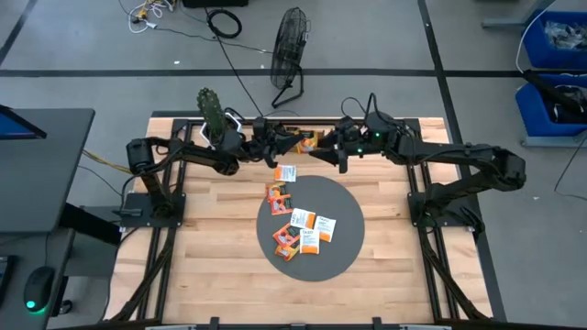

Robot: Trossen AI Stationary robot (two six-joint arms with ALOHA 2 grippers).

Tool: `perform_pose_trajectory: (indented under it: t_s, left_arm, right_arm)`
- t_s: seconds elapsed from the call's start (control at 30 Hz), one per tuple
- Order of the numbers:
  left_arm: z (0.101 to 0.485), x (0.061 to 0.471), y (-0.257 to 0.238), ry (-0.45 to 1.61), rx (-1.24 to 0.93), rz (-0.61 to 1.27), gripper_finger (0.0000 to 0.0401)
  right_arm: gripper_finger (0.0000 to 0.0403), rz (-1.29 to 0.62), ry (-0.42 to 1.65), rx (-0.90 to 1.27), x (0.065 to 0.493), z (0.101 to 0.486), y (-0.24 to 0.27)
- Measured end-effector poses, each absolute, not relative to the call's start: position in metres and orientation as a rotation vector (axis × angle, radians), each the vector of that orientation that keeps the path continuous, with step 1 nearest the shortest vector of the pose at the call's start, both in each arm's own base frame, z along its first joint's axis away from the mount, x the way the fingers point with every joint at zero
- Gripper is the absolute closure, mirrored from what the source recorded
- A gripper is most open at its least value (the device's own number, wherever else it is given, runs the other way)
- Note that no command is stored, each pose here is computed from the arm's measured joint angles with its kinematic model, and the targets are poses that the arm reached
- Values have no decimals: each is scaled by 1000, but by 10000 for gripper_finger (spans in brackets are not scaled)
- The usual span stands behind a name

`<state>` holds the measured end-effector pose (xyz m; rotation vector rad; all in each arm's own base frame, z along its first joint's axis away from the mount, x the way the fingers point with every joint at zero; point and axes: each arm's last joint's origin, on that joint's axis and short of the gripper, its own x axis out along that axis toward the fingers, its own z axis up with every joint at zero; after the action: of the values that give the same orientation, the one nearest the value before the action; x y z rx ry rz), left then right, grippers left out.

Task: Pick & Place Tea
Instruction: Put the yellow tea bag into the middle section of the wooden organizer

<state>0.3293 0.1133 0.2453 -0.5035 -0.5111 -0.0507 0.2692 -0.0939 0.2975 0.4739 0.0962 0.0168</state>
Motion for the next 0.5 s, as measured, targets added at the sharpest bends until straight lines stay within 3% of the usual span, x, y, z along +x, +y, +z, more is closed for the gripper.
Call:
perform_pose_trajectory:
  t_s: [0.13,0.33,0.5]
  left_arm:
    - [245,329,113,-511,-481,-45,399]
    - [245,329,113,-508,-481,-44,399]
    - [244,329,115,-501,-482,-38,399]
  right_arm:
    - [247,42,95,473,269,298,-93]
    - [376,42,101,483,269,298,-93]
    - [383,45,111,492,269,297,-93]
